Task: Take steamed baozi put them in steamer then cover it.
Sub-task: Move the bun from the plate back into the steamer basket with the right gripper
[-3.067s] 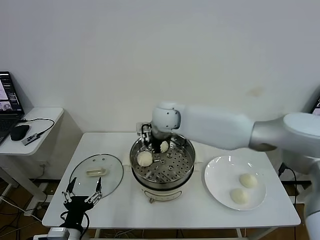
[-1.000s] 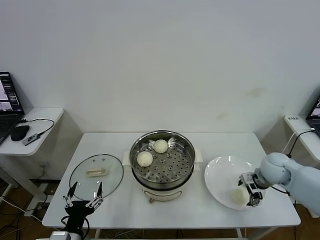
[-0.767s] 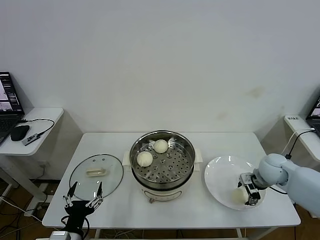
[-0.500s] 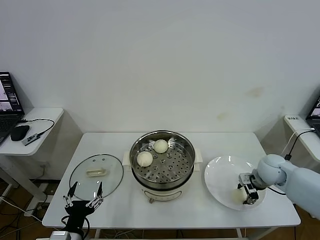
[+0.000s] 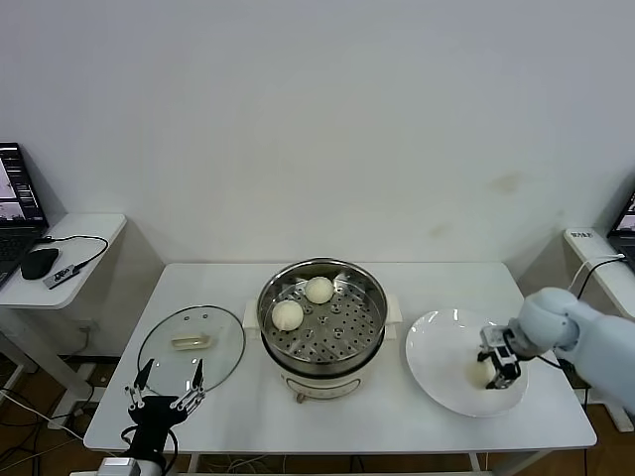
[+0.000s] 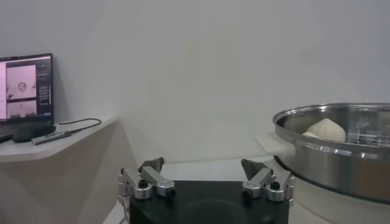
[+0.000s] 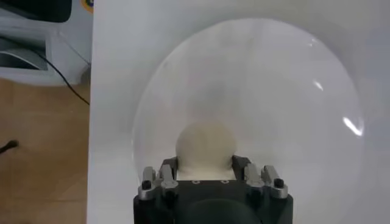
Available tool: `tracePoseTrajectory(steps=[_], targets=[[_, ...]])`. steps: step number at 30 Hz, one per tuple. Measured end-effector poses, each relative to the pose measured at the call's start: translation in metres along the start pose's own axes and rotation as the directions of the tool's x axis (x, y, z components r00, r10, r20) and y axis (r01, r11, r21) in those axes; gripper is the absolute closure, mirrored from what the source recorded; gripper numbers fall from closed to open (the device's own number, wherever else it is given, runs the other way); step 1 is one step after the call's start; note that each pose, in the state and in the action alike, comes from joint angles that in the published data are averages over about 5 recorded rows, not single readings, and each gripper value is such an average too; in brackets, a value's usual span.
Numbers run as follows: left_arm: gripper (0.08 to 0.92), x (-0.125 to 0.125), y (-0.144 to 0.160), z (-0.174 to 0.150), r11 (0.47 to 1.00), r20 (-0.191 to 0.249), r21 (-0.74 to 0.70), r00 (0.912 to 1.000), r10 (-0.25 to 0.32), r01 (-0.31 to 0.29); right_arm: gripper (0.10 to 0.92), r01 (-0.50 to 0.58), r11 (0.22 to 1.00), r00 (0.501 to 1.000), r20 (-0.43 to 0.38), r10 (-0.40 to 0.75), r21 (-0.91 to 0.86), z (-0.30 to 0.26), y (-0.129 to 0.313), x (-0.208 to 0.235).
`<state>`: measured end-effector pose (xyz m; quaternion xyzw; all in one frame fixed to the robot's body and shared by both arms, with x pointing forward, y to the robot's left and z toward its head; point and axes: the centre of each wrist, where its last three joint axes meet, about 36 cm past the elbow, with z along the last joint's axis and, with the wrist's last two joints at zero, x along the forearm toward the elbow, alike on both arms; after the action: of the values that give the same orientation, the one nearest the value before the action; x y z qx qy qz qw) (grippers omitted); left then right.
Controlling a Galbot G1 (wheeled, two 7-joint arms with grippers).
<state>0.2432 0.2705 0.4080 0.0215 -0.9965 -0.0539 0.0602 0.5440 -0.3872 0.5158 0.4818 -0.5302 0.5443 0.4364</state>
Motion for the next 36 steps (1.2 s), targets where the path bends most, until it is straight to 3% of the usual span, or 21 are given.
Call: tracePoseTrajectory(steps=[13, 23, 29, 36], targets=[[0.177, 0.000, -0.003, -0.005, 1.000, 0.014, 0.008, 0.9999, 0.008, -0.008, 0.454, -0.158, 0.987, 0.985, 0.073, 0.155, 0.028, -0.026, -0.054, 0.104], [0.177, 0.001, -0.001, -0.004, 1.000, 0.012, 0.009, 0.9999, -0.008, 0.008, 0.454, -0.269, 0.947, 0.957, 0.157, 0.243, 0.175, -0.102, -0.088, 0.165], [0.177, 0.002, -0.001, -0.003, 1.000, 0.008, 0.010, 0.9998, -0.019, 0.019, 0.452, -0.281, 0.912, 0.949, 0.228, 0.217, 0.299, -0.165, -0.096, 0.175], [0.177, 0.004, 0.000, -0.006, 0.999, 0.014, 0.014, 0.9994, -0.031, 0.031, 0.454, -0.258, 0.848, 0.952, 0.271, 0.142, 0.463, -0.229, -0.092, 0.156]])
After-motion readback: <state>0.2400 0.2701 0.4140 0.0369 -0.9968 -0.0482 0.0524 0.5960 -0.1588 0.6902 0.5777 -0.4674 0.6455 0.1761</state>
